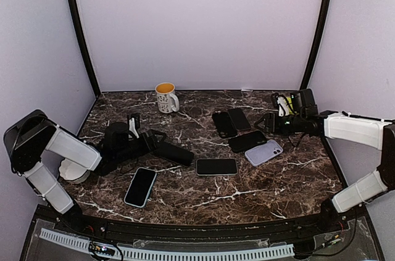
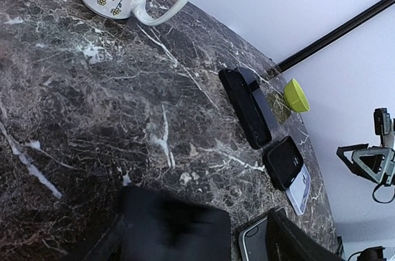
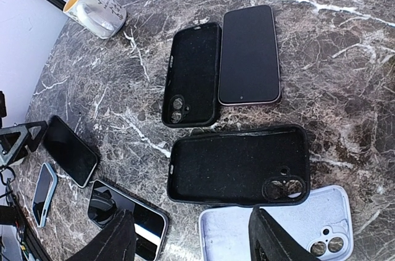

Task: Take the phone out of the phone case
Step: Place the phone at the center of the board, then pick up the phone with the phone case from the center of the board.

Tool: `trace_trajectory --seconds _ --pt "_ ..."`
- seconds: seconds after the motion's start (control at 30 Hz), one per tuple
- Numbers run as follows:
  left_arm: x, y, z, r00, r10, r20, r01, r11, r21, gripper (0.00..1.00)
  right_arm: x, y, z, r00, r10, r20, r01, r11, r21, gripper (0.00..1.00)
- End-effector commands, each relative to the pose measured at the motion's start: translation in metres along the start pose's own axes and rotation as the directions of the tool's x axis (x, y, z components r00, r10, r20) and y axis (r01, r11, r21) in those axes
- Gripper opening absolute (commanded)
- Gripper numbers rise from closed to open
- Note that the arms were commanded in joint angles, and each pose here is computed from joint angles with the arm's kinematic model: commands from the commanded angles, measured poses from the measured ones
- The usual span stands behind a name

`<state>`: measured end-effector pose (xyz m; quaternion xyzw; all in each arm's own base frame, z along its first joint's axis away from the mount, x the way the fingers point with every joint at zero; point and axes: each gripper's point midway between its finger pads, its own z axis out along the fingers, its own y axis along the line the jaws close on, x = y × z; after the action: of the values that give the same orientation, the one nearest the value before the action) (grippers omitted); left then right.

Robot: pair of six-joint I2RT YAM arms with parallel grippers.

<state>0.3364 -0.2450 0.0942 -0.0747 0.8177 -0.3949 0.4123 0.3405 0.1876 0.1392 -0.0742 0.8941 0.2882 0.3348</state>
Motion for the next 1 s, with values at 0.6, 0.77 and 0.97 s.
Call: trace_trajectory --seconds 0.6,0.77,0.97 --pt "-0.009 0.047 -0.101 0.888 0.12 -0.444 -0.373 0.752 -0.544 0.99 -0.009 0.005 -0.005 0.999 -0.033 0.038 0.033 0.999 0.005 0.64" --pt "0.028 0.049 -0.123 0.833 0.011 -0.553 -0.367 0.76 -0.537 0.99 -0.006 0.008 -0.004 0.999 -0.027 0.029 0.028 1.0 -0.01 0.64" --pt "0.069 0.039 -0.14 0.746 0.002 -0.666 -0.445 0.745 -0.496 0.99 -0.002 0.011 -0.004 0.999 -0.033 0.022 0.033 0.999 -0.01 0.65"
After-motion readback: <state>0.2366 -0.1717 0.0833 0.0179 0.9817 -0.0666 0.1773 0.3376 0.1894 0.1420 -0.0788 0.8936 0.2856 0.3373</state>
